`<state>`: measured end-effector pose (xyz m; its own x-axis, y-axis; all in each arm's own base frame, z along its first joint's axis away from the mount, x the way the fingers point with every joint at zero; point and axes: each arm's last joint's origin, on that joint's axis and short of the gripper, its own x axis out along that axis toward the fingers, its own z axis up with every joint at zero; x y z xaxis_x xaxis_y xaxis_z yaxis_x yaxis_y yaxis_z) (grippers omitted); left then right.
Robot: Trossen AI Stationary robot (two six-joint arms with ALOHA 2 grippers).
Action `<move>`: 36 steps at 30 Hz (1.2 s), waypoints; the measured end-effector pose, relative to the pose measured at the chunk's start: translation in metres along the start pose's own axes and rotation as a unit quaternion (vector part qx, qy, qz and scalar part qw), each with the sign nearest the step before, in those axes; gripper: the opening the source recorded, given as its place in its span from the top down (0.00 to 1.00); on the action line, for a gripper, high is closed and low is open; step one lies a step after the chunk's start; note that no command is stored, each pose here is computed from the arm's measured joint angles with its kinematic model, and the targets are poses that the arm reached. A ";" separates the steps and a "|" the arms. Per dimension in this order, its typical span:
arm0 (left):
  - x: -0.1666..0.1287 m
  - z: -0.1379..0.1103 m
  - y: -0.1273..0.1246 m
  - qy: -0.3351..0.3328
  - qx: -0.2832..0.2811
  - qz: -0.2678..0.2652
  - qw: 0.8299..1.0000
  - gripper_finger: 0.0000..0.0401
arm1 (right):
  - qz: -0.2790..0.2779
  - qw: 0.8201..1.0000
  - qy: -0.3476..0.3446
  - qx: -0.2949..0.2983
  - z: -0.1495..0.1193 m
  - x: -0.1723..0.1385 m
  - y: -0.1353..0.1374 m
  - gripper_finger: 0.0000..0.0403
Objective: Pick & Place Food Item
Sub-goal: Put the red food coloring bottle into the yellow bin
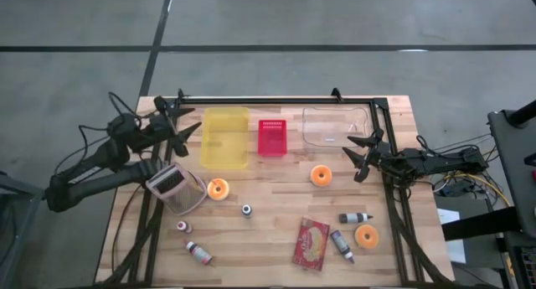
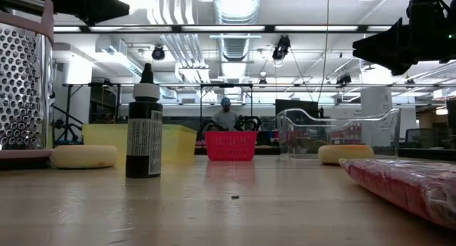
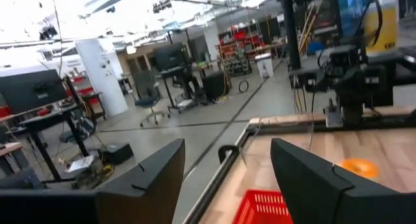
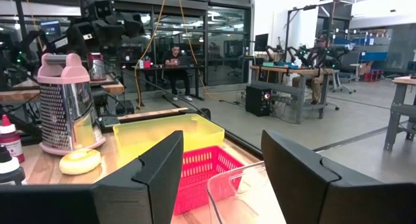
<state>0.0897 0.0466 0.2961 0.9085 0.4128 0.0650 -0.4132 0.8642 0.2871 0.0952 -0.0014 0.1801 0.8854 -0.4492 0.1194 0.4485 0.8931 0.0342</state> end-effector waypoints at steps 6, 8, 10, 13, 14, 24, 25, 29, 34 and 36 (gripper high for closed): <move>0.000 0.001 -0.004 -0.013 -0.016 -0.063 0.998 0.42 | 0.000 1.000 0.000 0.000 0.000 0.000 0.000 0.50; 0.000 0.001 -0.004 -0.014 -0.023 -0.072 0.997 0.42 | 0.000 1.000 0.000 0.000 0.000 0.000 0.000 0.50; -0.001 0.001 -0.005 -0.017 -0.027 -0.085 0.996 0.42 | 0.000 1.000 0.000 0.000 0.000 0.000 0.000 0.50; -0.001 0.002 -0.007 -0.020 -0.030 -0.096 0.995 0.42 | 0.000 1.000 0.000 0.000 0.000 0.000 0.000 0.50; 0.000 0.002 -0.008 -0.021 -0.031 -0.100 0.994 0.42 | 0.000 1.000 0.000 0.000 0.000 0.000 0.000 0.50; 0.004 0.004 -0.022 -0.023 -0.043 -0.161 0.986 0.42 | 0.000 1.000 0.000 0.000 0.000 0.000 0.000 0.50; 0.005 0.004 -0.024 -0.019 -0.042 -0.159 0.986 0.42 | 0.000 1.000 0.000 0.000 0.000 0.000 0.000 0.50; 0.010 0.002 -0.029 -0.001 -0.036 -0.147 0.989 0.42 | 0.000 1.000 0.000 0.000 0.000 0.000 0.000 0.50; 0.013 0.002 -0.035 0.007 -0.029 -0.159 0.987 0.42 | 0.000 1.000 0.000 0.000 0.000 0.000 0.000 0.50; 0.015 0.001 -0.037 0.010 -0.027 -0.165 0.986 0.42 | 0.000 1.000 0.000 0.000 0.000 0.000 0.000 0.50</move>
<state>0.1182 0.0204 0.2877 0.9928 0.1121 -0.0415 -0.0992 0.9663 0.2375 0.0951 -0.0014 0.1802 0.8855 -0.4490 0.1197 0.4482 0.8932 0.0345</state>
